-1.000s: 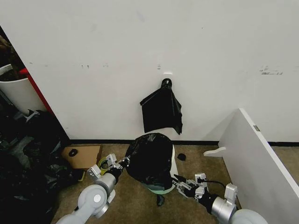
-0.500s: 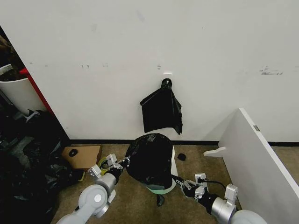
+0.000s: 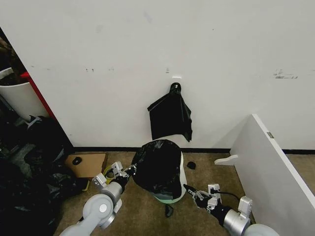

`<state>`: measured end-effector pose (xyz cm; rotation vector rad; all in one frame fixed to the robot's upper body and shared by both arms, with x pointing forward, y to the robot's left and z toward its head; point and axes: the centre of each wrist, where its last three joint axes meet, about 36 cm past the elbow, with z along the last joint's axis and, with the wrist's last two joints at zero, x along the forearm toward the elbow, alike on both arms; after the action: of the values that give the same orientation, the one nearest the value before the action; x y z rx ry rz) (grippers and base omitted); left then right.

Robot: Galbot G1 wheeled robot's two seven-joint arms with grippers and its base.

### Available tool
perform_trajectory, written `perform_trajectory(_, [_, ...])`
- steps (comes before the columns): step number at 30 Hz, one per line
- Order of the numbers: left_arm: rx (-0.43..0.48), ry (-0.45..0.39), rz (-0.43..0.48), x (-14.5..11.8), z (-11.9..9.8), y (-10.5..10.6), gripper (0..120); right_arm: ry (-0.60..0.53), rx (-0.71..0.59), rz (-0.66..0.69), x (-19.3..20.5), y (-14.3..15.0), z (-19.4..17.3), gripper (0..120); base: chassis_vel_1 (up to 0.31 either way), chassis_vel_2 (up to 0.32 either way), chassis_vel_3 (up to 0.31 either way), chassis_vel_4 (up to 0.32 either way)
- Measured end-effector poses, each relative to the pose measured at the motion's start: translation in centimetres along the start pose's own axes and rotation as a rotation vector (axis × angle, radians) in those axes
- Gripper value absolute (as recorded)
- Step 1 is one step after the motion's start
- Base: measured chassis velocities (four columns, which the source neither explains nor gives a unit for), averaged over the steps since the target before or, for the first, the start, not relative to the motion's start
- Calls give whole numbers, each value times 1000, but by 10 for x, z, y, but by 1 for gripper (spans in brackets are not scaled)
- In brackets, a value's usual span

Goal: Place the garbage bag over the trash bin.

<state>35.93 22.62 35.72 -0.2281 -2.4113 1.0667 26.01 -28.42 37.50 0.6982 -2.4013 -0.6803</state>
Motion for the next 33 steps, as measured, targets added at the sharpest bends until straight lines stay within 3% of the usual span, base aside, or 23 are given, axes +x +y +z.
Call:
perform_trajectory(4, [-1,-1,0,0,0,0,4,-1,-5,-12,4,-1,-1,0,0,0,0,0])
perform_trajectory(9, [-2,0,-3,-1,-1,2,4,-17,44,-125,15,0,-1,20,0,0,0,0])
perform_trajectory(16, [-2,6,4,1,0,1,4,-25,127,-168,9,-1,3,45,0,0,0,0])
perform_trajectory(18, [-2,7,5,1,0,0,4,-25,130,-170,8,-1,3,47,0,0,0,0])
perform_trajectory(21, [-3,11,11,3,1,-1,4,-22,135,-173,1,-1,5,63,0,0,0,0])
perform_trajectory(29, [-3,12,13,4,2,-1,4,-21,117,-170,-2,-2,6,43,0,0,0,0])
perform_trajectory(33, [-3,13,12,3,2,-1,4,-23,103,-174,-2,-2,11,21,0,0,0,0])
